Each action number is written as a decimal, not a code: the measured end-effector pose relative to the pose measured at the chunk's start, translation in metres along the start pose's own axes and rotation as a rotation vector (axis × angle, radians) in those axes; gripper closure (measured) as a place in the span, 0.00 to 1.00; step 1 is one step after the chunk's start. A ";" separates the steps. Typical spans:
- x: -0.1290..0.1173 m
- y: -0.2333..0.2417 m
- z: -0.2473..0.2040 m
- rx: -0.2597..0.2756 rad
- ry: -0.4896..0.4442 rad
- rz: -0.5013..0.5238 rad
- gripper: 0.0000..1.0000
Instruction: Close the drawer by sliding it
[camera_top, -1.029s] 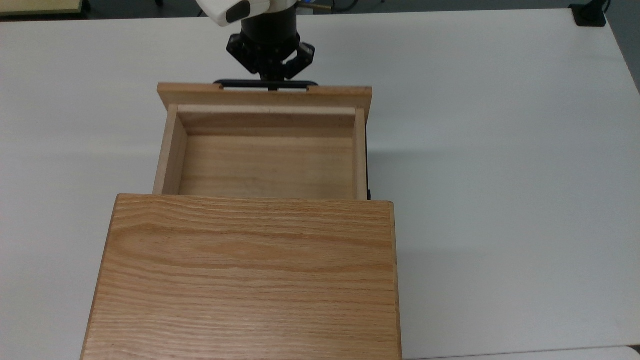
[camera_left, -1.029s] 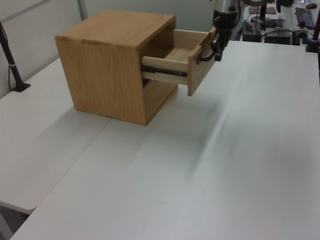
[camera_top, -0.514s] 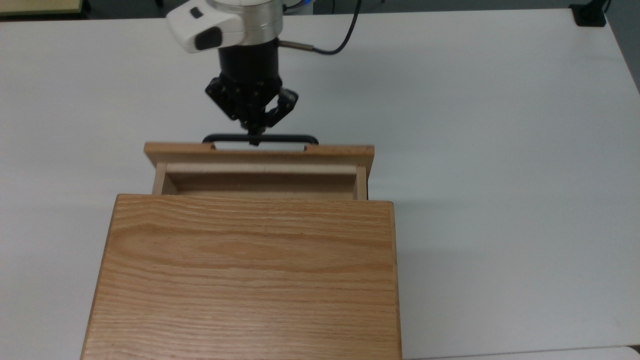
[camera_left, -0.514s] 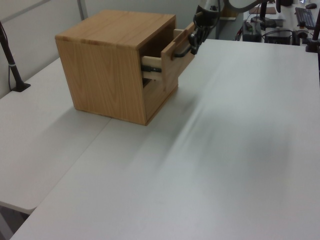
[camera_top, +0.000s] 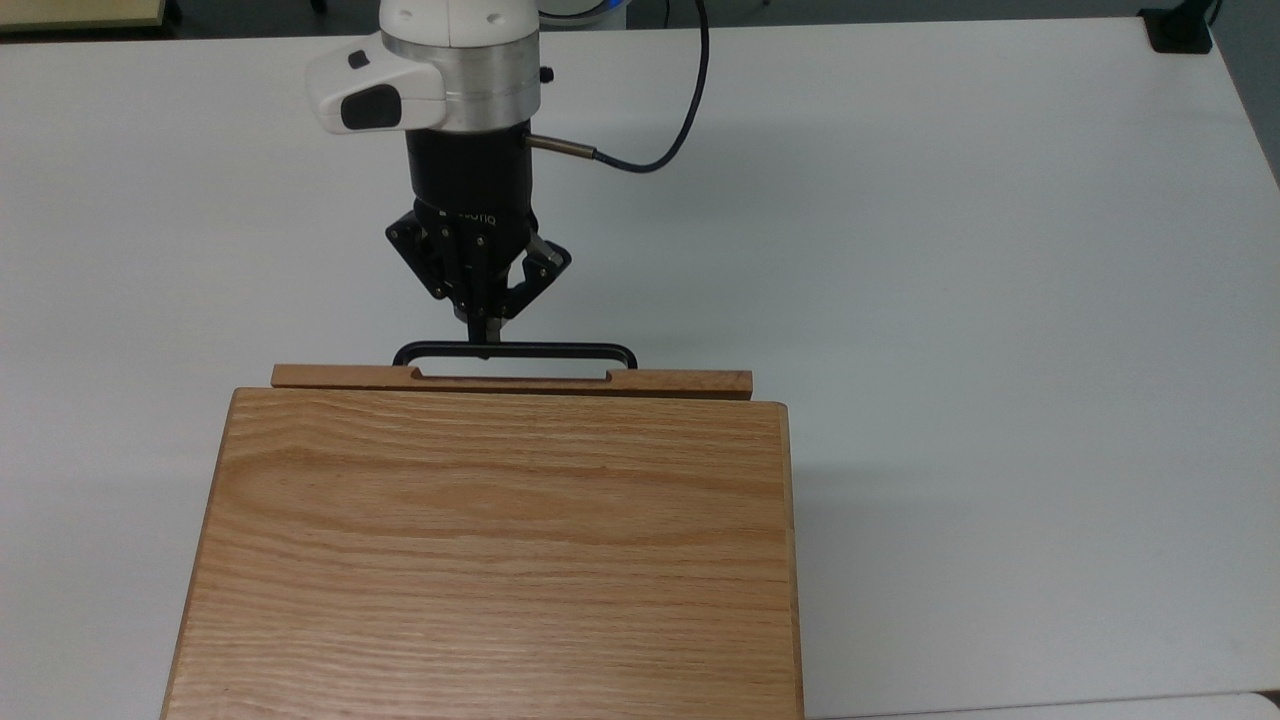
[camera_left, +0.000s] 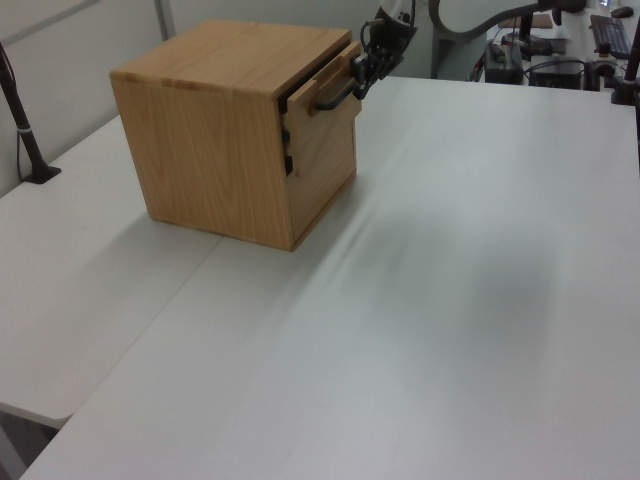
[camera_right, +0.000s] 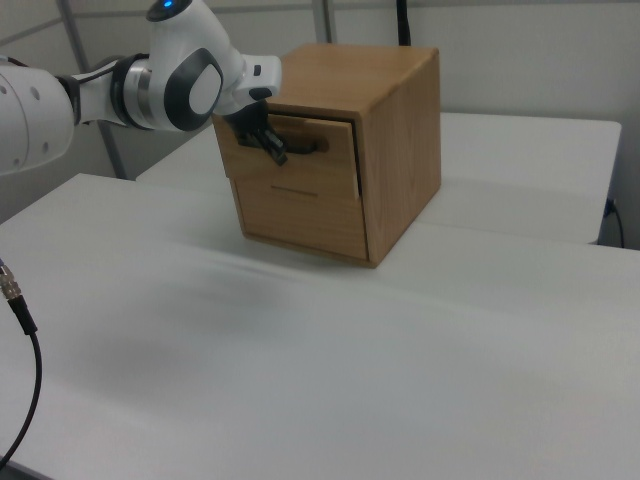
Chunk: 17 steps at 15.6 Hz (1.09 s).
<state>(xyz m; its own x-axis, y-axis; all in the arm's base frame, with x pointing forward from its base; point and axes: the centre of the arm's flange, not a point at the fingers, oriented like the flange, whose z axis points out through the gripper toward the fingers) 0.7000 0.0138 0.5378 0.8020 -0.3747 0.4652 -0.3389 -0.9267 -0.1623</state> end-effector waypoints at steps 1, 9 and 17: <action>0.001 -0.001 0.003 0.007 0.015 0.019 0.99; 0.004 -0.005 0.008 0.010 0.064 0.028 0.99; -0.032 -0.004 -0.095 -0.120 -0.221 -0.075 0.97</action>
<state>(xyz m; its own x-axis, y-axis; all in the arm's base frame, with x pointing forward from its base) 0.6291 0.0326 0.6062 0.9106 -0.3144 0.2684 -0.3199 -0.9472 -0.0243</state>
